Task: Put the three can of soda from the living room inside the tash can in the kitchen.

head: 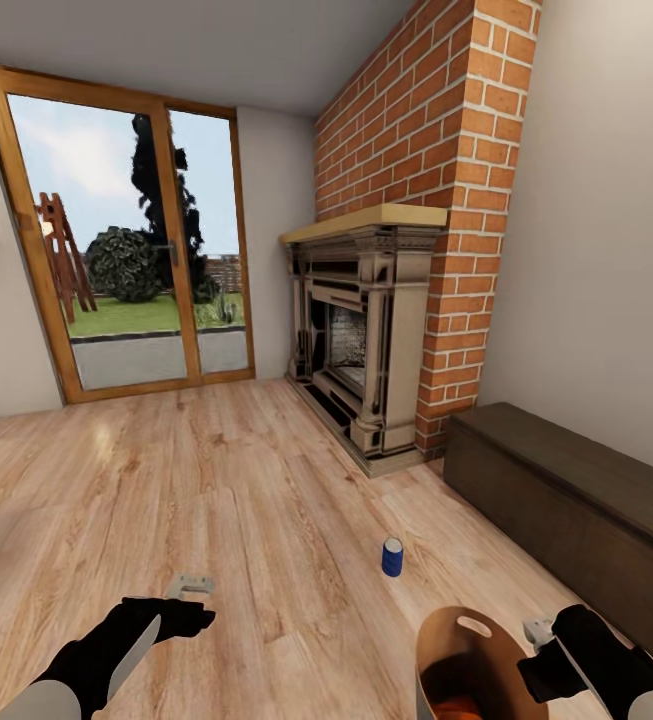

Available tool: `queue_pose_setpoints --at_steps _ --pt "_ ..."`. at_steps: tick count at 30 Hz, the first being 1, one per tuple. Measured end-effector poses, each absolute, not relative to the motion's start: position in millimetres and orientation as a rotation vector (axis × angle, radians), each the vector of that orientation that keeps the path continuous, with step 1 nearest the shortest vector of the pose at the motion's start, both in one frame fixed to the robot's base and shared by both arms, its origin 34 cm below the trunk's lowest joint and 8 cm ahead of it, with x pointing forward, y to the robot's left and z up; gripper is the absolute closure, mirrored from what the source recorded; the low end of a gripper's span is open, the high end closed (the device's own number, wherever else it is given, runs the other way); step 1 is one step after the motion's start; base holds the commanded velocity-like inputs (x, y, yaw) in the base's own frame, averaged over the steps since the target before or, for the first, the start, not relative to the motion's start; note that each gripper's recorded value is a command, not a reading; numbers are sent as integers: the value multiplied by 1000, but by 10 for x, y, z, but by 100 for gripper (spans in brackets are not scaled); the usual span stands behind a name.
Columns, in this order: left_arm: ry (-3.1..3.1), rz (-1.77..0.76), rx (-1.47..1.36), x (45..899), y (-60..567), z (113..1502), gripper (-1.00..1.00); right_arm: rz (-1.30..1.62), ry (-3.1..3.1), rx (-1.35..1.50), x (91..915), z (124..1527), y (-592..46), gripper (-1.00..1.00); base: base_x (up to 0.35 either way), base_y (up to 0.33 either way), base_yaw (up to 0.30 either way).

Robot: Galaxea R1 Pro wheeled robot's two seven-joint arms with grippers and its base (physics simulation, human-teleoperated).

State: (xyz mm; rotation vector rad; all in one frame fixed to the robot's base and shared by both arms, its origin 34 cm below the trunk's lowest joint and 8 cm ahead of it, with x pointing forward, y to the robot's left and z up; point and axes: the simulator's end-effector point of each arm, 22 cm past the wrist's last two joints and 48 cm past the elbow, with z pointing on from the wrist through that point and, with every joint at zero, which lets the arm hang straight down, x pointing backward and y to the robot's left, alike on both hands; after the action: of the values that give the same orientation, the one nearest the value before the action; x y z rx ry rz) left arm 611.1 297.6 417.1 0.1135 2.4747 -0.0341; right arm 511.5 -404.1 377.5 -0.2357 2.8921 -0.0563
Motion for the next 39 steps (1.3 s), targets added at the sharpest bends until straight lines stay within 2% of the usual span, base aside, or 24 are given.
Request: queue_pose_setpoints --at_steps 27,39 --pt "2509 -39 115 6060 2967 3995 -100 -56 2934 -232 5035 3629 -4047 100 1 1 0" --pt "2519 -43 116 6040 2961 3940 -100 -55 2944 -226 5017 3587 -4041 100 218 194 -43"
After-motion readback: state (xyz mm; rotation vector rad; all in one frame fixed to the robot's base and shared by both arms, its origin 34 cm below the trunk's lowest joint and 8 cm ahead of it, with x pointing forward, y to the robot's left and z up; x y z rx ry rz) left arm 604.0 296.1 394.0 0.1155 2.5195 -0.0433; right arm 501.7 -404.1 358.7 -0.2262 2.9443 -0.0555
